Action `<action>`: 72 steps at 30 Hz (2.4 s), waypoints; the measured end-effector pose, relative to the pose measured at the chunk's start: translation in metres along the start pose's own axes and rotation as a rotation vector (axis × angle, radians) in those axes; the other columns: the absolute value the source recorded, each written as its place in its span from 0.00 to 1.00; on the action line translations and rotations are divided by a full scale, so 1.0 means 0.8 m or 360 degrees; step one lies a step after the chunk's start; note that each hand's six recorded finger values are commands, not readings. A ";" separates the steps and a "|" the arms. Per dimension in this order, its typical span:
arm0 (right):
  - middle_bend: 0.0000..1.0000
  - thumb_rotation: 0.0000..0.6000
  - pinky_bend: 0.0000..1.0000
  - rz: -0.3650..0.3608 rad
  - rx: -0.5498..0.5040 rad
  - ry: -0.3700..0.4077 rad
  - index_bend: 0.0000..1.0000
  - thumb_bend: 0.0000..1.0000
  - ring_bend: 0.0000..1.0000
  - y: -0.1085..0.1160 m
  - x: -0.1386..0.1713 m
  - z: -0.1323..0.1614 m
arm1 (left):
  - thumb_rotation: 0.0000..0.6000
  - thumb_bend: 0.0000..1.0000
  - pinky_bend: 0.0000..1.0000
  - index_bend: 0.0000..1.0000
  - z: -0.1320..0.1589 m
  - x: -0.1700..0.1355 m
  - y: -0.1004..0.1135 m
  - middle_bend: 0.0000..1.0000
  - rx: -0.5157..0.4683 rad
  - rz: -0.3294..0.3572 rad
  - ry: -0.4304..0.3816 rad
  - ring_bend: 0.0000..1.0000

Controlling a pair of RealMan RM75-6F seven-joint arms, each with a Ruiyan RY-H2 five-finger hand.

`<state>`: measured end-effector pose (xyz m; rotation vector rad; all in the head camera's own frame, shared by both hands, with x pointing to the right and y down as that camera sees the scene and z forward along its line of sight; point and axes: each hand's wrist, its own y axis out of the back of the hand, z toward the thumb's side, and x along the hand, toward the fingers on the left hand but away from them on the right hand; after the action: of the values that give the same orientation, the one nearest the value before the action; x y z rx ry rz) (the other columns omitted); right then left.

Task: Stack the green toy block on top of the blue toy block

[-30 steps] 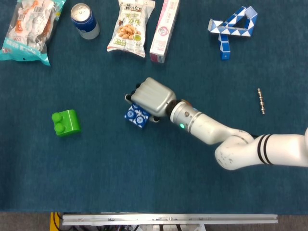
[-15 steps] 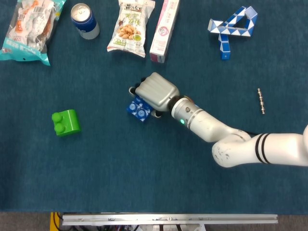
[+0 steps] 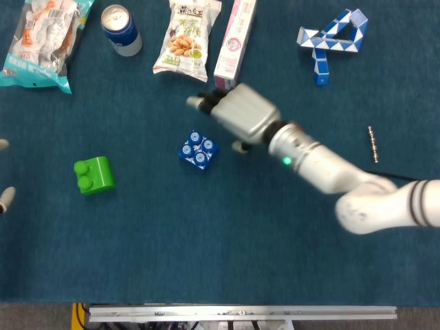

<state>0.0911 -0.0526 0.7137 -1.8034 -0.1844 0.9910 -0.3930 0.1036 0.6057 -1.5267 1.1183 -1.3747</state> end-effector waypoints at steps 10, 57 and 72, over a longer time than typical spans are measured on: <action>0.15 1.00 0.37 -0.0168 0.0093 -0.0259 0.00 0.16 0.18 0.058 0.084 -0.110 | 1.00 0.16 0.22 0.19 0.026 0.031 -0.018 0.21 0.0056 -0.0142 -0.0093 0.23; 0.19 1.00 0.37 -0.0260 -0.0015 -0.0573 0.00 0.16 0.18 0.047 0.246 -0.248 | 1.00 0.15 0.19 0.15 0.092 0.091 -0.153 0.18 0.0224 -0.0630 0.0126 0.17; 0.19 1.00 0.37 -0.0275 -0.0019 -0.0571 0.00 0.16 0.18 0.050 0.253 -0.253 | 1.00 0.15 0.25 0.25 0.097 0.097 -0.165 0.28 0.0234 -0.0633 0.0179 0.21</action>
<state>0.3506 -0.1052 0.5987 -1.5778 -0.5591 1.1822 -0.2995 0.0701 0.7455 -1.6363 0.7815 -1.7862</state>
